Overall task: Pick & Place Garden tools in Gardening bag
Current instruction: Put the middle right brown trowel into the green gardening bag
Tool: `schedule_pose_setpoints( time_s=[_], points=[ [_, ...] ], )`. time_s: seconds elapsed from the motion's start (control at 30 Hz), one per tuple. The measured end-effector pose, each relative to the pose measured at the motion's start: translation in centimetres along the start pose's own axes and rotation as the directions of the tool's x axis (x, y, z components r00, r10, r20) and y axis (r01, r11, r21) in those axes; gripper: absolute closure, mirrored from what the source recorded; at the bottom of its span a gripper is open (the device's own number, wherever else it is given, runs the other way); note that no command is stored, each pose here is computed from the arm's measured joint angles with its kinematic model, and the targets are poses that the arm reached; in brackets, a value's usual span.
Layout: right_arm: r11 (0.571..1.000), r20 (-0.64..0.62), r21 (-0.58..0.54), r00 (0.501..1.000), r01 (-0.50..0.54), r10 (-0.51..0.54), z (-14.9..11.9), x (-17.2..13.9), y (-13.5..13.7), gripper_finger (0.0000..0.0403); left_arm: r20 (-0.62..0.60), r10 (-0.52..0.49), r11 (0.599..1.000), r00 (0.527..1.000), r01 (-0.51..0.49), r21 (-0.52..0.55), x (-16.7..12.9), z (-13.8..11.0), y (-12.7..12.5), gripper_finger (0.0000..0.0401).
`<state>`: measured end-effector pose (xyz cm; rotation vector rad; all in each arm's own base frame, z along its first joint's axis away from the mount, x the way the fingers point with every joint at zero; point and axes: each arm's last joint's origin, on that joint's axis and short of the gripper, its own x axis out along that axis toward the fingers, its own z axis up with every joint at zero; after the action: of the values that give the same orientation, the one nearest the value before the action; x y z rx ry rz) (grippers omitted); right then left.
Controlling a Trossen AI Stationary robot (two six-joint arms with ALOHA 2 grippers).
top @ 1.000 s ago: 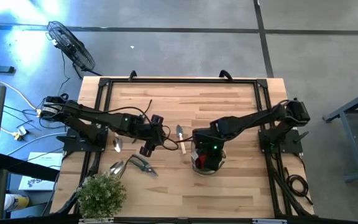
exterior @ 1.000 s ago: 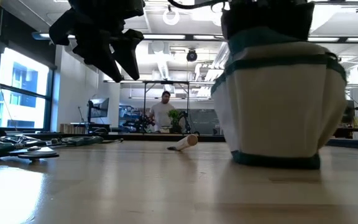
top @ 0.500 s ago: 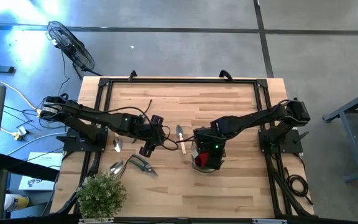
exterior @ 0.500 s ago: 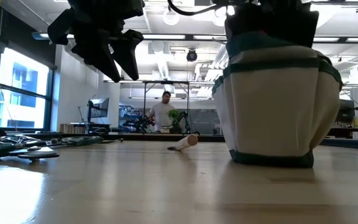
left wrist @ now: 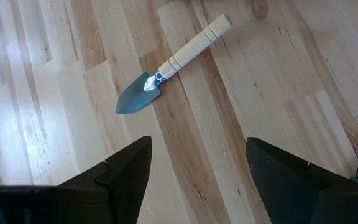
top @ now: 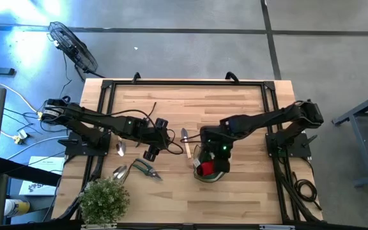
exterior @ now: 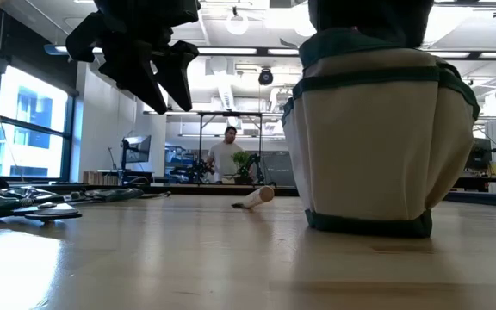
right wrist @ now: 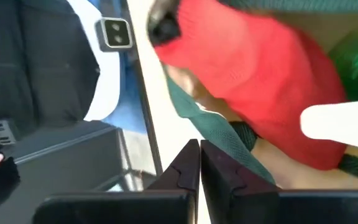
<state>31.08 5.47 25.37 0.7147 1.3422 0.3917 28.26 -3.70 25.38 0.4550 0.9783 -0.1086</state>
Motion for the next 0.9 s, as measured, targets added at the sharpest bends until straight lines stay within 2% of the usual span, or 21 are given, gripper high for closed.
schedule_pose_setpoints(
  time_s=[0.2,0.37,0.47,0.6,0.67,0.9],
  points=[
    [0.984,0.137,-0.177,0.99,-0.016,0.041,-0.9,-2.8,1.8,0.04,-0.004,-0.001,1.0,1.0,0.001,0.001,0.0,0.0,0.0,0.0148],
    [0.931,0.297,-0.365,0.95,0.019,0.097,-1.6,-4.8,4.2,0.04,-0.022,0.004,1.0,1.0,-0.004,0.004,0.0,-0.2,0.0,0.0148],
    [0.857,0.334,-0.515,0.924,0.012,0.188,-2.4,-5.1,6.4,0.04,-0.018,-0.01,1.0,1.0,0.011,0.029,0.0,-0.2,-0.1,0.0148],
    [0.695,0.341,-0.718,0.892,0.045,0.295,-3.7,-4.5,9.5,0.04,0.0,-0.005,0.989,1.0,0.005,0.149,0.7,0.2,-0.1,0.0148],
    [0.649,0.368,-0.754,0.886,0.105,0.284,-4.3,-3.8,10.5,0.04,0.047,0.01,0.976,0.999,-0.02,0.217,1.2,0.9,0.0,0.0148],
    [0.623,0.537,-0.689,0.838,0.37,0.095,-5.4,-1.3,11.7,0.04,0.111,-0.02,0.895,0.994,-0.032,0.445,2.6,1.7,-0.2,0.0148]
  ],
)
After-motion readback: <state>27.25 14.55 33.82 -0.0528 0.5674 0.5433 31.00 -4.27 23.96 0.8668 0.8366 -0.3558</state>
